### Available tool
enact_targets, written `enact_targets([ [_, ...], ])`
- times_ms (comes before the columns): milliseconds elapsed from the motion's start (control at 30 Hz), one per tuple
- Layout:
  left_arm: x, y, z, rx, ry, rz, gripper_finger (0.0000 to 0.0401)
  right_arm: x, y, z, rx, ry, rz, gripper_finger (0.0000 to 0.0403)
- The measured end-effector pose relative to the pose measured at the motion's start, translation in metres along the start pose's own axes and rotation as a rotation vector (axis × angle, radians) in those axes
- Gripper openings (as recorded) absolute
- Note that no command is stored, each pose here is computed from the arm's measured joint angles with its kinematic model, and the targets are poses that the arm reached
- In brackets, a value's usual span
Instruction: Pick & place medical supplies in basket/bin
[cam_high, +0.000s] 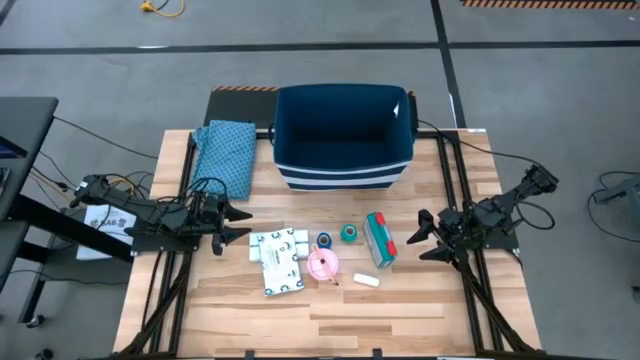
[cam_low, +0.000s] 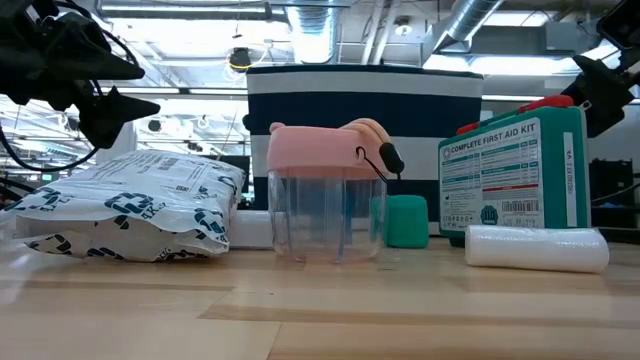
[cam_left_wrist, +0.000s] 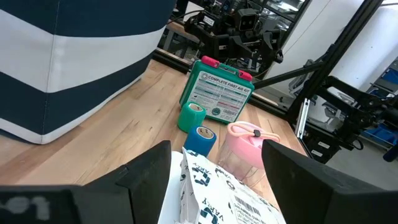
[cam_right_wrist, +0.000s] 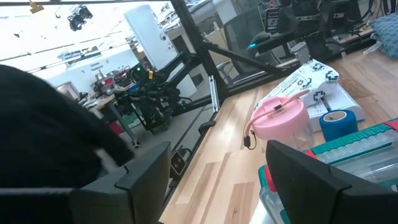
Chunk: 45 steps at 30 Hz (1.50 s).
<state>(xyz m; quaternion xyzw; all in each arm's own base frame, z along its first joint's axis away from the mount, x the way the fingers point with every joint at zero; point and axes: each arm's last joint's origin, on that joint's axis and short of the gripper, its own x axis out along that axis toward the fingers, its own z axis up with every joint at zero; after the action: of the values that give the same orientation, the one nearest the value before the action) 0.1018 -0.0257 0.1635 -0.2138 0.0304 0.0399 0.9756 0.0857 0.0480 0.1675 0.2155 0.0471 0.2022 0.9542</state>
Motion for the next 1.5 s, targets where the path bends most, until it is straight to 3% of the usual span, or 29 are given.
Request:
enact_targets([
  [367,0.000,0.000,0.000,0.000,0.000,0.000,0.0241,0.000,0.001,0.003,-0.016,-0.049,0.007,0.0255],
  [533,0.000,0.000,0.000,0.000,0.000,0.000,0.0241,-0.002,0.006,0.019,0.003,-0.228,0.014,0.0255],
  [667,0.000,0.000,0.000,0.000,0.000,0.000,0.0241,-0.008,0.013,0.035,0.031,-0.394,0.086,0.0255],
  [767,0.000,0.000,0.000,0.000,0.000,0.000,0.0241,-0.016,0.020,0.057,-0.001,-0.511,0.092,0.0255],
  [933,0.000,0.000,0.000,0.000,0.000,0.000,0.0241,-0.029,0.037,0.110,-0.084,-0.502,-0.088,0.0255],
  [1167,0.000,0.000,0.000,0.000,0.000,0.000,0.0241,-0.026,0.062,0.184,-0.183,-0.159,-0.553,0.0255],
  [1367,0.000,0.000,0.000,0.000,0.000,0.000,0.0241,0.006,0.070,0.216,-0.141,0.162,-0.810,0.0255],
  [1500,0.000,0.000,0.000,0.000,0.000,0.000,0.0241,0.028,0.067,0.225,-0.061,0.262,-0.926,0.0255],
])
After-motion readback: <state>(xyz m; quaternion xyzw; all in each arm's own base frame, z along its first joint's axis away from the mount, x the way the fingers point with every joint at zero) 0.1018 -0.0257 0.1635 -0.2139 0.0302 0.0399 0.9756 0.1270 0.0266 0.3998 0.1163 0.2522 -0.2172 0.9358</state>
